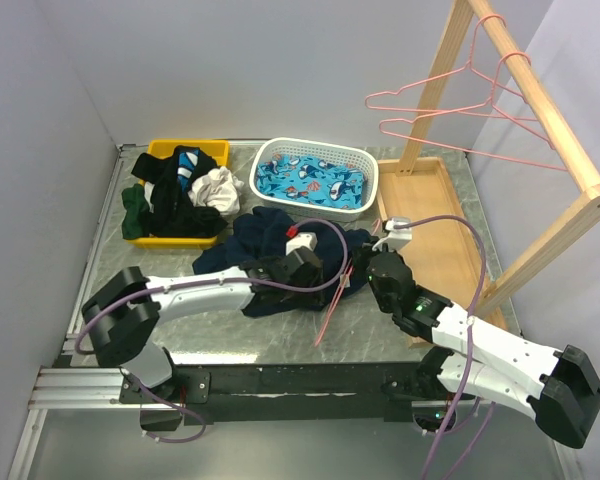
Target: Place the t-shirt on the hanger
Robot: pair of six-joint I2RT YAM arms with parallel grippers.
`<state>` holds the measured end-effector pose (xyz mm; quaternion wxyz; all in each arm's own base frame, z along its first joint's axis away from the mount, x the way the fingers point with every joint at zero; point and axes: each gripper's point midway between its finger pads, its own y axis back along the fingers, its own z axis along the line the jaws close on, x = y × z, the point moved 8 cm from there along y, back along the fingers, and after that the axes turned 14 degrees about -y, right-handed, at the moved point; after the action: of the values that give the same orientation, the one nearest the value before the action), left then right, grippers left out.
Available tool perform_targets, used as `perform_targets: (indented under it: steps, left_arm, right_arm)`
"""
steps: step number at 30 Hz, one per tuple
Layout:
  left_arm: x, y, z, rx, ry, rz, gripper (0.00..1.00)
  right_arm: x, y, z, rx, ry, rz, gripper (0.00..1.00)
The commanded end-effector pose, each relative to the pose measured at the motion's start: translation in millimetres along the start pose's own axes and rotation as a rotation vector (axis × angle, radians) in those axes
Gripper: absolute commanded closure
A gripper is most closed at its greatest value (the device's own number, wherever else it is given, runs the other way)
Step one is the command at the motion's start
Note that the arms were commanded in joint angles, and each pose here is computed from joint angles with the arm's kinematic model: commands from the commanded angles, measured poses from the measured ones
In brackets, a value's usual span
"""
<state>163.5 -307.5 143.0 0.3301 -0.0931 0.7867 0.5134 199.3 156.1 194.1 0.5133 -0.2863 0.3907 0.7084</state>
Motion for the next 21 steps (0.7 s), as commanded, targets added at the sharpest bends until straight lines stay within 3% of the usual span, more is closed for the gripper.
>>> perform_targets:
  steps: [1,5,10,13,14,15,17,21]
  left_arm:
    - [-3.7,-4.6,-9.0,-0.062,-0.005,-0.01,0.38]
    - [-0.6,-12.2,-5.7,-0.114,0.012,-0.016,0.41]
    - [6.7,-25.1,-3.3,-0.141,0.027,-0.012,0.55]
    - [10.8,-27.6,-1.4,-0.139,0.046,-0.016,0.69]
    - [13.3,-27.7,0.7,-0.143,0.05,-0.016,0.76]
    - [11.2,-24.1,0.7,-0.138,0.054,-0.029,0.88]
    - [13.0,-20.0,3.0,-0.131,0.055,-0.036,0.97]
    - [10.5,-3.6,4.7,-0.078,0.065,-0.073,0.99]
  right_arm:
    - [-7.5,2.2,3.9,0.024,-0.087,-0.048,1.0]
    - [-8.6,2.0,3.8,0.059,-0.099,-0.066,1.0]
    - [-7.9,0.6,5.8,0.087,-0.12,-0.073,1.0]
    - [-8.3,0.5,9.3,0.088,-0.122,-0.073,1.0]
    - [-7.8,-0.5,10.2,0.09,-0.121,-0.069,1.0]
    - [-8.5,-1.1,12.2,0.091,-0.13,-0.071,1.0]
    - [-7.6,-3.2,13.6,0.103,-0.136,-0.071,1.0]
    - [-10.6,-6.0,19.4,0.138,-0.17,-0.075,1.0]
